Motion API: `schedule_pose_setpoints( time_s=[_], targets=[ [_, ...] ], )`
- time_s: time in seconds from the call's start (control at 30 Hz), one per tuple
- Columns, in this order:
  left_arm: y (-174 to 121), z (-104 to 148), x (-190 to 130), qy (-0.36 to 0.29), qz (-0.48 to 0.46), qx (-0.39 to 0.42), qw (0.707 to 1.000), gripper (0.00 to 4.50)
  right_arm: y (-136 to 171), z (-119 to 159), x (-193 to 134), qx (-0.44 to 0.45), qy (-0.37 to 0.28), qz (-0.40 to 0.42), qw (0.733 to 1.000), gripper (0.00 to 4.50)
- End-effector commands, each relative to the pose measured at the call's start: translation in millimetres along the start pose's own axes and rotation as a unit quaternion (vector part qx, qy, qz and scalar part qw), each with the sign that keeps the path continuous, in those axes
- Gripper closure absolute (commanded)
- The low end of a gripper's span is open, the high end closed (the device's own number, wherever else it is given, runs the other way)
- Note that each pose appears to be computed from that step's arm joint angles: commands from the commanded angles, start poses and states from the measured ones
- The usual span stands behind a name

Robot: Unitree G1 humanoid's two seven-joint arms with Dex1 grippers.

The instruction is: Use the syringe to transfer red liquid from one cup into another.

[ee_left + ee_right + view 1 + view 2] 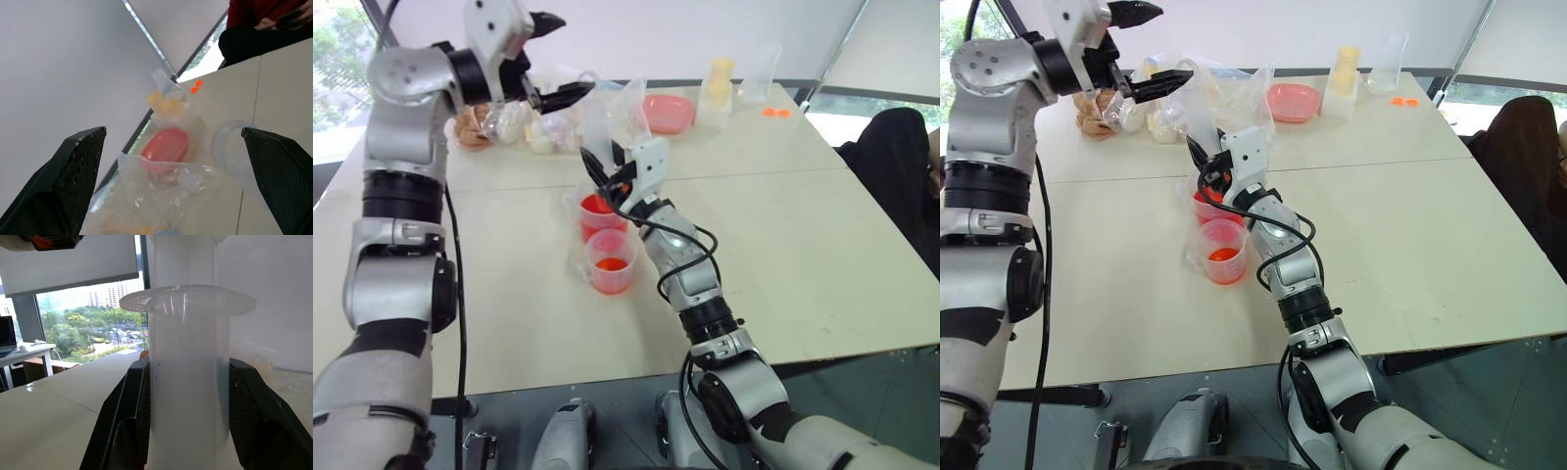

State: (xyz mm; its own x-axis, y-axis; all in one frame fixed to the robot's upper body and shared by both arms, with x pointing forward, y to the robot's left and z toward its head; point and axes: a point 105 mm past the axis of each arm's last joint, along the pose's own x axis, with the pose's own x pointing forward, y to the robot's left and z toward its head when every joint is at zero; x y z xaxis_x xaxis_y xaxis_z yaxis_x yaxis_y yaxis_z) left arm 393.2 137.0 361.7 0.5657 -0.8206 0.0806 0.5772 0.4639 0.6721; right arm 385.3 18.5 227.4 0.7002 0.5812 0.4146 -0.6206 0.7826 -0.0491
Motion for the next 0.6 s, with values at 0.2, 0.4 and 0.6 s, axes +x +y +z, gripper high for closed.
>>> schedule_pose_setpoints(
  time_s=[0.2,0.4,0.6],
  targets=[
    [-6.2,-16.0,-57.9,0.009,-0.014,-0.205,0.979,0.03,-10.5,45.4,6.3,-0.029,-0.070,-0.017,0.997,2.95],
    [-2.5,-29.8,-81.6,-0.002,0.062,-0.265,0.962,0.03,-15.5,50.0,4.3,-0.026,-0.080,-0.026,0.996,2.95],
    [-19.9,-37.7,-81.1,0.001,0.066,-0.268,0.961,0.03,-12.3,86.3,6.8,0.009,-0.127,-0.014,0.992,2.95]
  ],
)
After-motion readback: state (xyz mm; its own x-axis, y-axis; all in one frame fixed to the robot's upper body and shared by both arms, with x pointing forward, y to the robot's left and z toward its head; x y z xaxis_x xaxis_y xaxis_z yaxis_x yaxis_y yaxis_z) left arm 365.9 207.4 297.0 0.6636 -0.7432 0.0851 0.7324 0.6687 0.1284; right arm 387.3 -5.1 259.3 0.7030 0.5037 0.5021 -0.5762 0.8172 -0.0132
